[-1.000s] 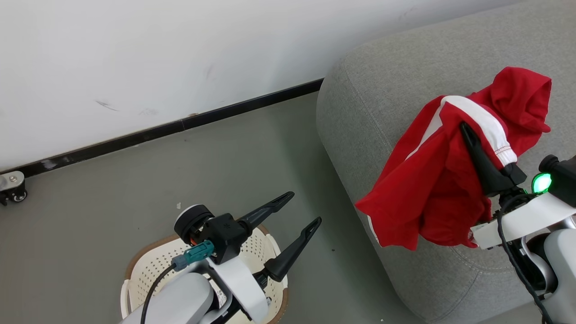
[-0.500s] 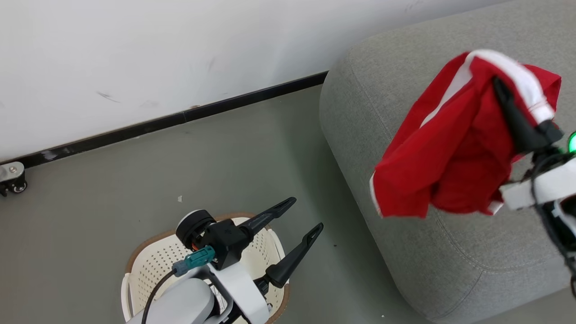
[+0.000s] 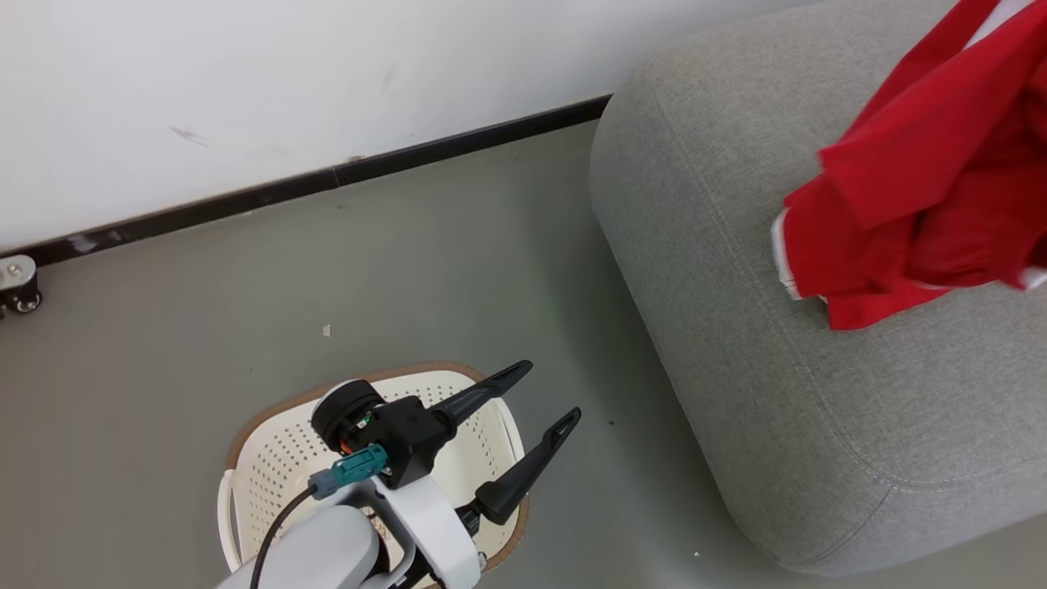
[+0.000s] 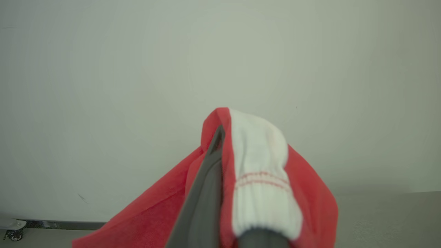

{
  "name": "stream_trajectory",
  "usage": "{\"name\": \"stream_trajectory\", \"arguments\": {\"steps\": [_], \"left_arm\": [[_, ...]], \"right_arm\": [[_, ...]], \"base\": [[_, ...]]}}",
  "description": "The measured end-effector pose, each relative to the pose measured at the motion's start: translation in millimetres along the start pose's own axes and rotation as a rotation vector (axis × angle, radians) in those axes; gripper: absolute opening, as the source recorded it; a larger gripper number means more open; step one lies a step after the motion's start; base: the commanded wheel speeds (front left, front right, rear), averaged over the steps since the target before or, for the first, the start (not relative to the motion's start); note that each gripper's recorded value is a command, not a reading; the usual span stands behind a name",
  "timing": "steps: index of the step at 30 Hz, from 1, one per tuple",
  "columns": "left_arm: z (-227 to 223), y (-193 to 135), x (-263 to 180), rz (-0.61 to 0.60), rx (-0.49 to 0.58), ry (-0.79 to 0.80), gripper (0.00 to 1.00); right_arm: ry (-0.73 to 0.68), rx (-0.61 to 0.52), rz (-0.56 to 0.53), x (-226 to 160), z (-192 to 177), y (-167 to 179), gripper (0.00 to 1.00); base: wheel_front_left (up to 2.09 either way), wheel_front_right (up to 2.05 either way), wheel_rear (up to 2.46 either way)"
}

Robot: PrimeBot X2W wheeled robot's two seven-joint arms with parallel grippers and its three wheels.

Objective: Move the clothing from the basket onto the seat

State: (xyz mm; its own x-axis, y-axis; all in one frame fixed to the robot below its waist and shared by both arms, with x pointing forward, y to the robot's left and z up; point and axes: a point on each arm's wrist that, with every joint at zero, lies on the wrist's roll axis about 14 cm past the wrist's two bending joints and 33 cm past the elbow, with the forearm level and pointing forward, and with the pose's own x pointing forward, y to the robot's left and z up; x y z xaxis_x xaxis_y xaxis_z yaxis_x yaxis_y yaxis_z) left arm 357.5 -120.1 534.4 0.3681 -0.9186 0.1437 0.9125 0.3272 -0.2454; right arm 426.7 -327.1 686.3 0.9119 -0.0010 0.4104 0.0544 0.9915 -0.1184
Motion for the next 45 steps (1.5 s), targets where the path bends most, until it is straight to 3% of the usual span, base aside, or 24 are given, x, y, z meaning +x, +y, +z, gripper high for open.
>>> {"name": "stream_trajectory", "arguments": {"steps": [23, 45], "left_arm": [[-33.5, 46.3, -18.9, 0.074, -0.081, 0.079, 1.00], [-60.0, 88.9, -26.6, 0.105, -0.156, 0.095, 1.00]], "right_arm": [[0.040, -0.159, -0.115, 74.7, 2.1, -77.1, 0.00], [0.354, -0.158, -0.150, 65.0, -135.3, -85.2, 0.00]], "base": [[0.00, 0.00, 0.00], [0.00, 0.00, 0.00]]}}
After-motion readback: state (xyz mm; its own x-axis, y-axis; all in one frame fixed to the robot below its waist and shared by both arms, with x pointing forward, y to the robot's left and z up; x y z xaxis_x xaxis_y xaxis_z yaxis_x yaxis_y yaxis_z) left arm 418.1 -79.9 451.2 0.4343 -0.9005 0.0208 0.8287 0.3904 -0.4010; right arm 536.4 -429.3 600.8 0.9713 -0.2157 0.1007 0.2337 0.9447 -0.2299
